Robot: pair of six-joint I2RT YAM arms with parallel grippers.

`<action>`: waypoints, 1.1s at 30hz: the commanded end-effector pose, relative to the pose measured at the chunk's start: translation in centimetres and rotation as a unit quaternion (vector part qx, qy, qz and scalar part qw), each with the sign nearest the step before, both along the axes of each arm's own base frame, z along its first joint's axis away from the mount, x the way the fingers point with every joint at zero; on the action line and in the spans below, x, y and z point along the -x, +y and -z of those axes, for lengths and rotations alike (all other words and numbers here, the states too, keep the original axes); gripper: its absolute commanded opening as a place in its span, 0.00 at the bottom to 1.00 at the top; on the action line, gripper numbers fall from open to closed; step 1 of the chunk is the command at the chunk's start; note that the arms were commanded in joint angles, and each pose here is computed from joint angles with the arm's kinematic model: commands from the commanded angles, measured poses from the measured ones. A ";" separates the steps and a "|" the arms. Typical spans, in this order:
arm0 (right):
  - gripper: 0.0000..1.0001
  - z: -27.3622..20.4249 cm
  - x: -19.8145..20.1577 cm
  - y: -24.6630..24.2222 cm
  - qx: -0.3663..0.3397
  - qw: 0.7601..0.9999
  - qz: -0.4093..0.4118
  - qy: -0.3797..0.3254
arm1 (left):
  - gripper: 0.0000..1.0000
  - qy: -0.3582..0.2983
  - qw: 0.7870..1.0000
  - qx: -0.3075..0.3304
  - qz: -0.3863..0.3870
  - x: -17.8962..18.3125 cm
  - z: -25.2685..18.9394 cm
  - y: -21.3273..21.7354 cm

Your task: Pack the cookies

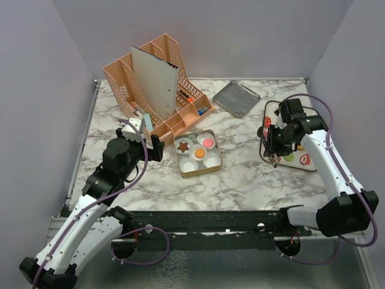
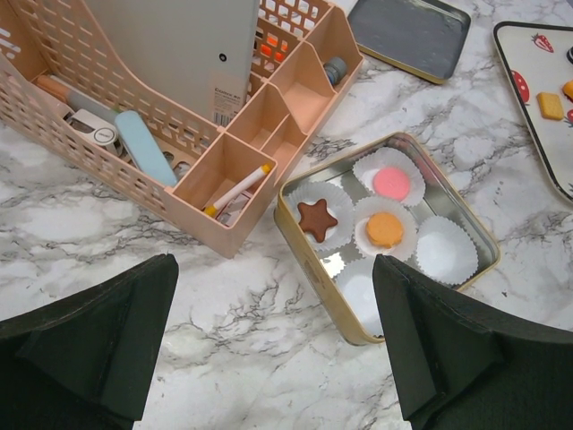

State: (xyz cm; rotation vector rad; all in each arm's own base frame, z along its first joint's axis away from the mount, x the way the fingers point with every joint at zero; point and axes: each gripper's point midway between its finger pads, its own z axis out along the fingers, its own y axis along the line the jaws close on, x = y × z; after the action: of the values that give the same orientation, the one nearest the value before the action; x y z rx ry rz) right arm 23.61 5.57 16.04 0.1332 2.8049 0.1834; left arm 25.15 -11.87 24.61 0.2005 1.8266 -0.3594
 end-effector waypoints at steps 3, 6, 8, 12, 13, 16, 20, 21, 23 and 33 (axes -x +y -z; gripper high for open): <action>0.20 -2.2 0.0 4.2 -0.039 0.996 -0.077 -0.037 | 0.99 -0.002 1.000 -0.008 -0.018 -0.5 0.4 0.7; 0.20 -2.2 0.5 7.1 -0.046 0.991 -0.124 -0.034 | 0.99 -0.002 1.000 -0.007 -0.021 -0.6 0.3 0.8; 0.20 -2.3 1.0 9.2 -0.043 0.986 -0.159 -0.032 | 0.99 -0.002 1.000 -0.008 -0.024 -0.6 0.4 0.9; 0.21 -1.8 2.0 11.6 -0.036 0.978 -0.202 -0.019 | 0.99 0.001 1.000 -0.009 -0.026 -0.7 0.5 1.0; 0.20 -1.6 2.3 12.1 -0.035 0.977 -0.212 -0.015 | 0.99 0.001 1.000 -0.010 -0.027 -0.8 0.6 1.0; 0.20 -1.1 3.1 13.4 -0.030 0.971 -0.239 -0.003 | 0.99 0.002 0.999 -0.011 -0.031 -0.8 0.7 1.2; 0.20 -0.3 4.5 14.6 -0.024 0.963 -0.269 0.015 | 0.99 0.004 0.999 -0.011 -0.030 -0.9 0.8 1.1; 0.20 -0.2 4.9 15.0 -0.023 0.961 -0.277 0.017 | 0.99 0.006 0.999 -0.011 -0.029 -0.9 0.8 1.1; 0.20 0.2 5.6 15.5 -0.021 0.957 -0.288 0.022 | 0.99 0.007 1.000 -0.011 -0.028 -0.9 0.9 1.1; 0.22 2.4 5.6 15.2 0.015 0.956 -0.290 0.043 | 0.99 0.005 1.000 -0.009 -0.027 -0.9 0.8 1.1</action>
State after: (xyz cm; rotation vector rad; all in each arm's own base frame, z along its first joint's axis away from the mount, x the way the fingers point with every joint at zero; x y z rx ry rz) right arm 17.66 20.96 14.45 -0.7153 2.8428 0.3248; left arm 25.89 -11.00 23.94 0.1660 1.8519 -0.3148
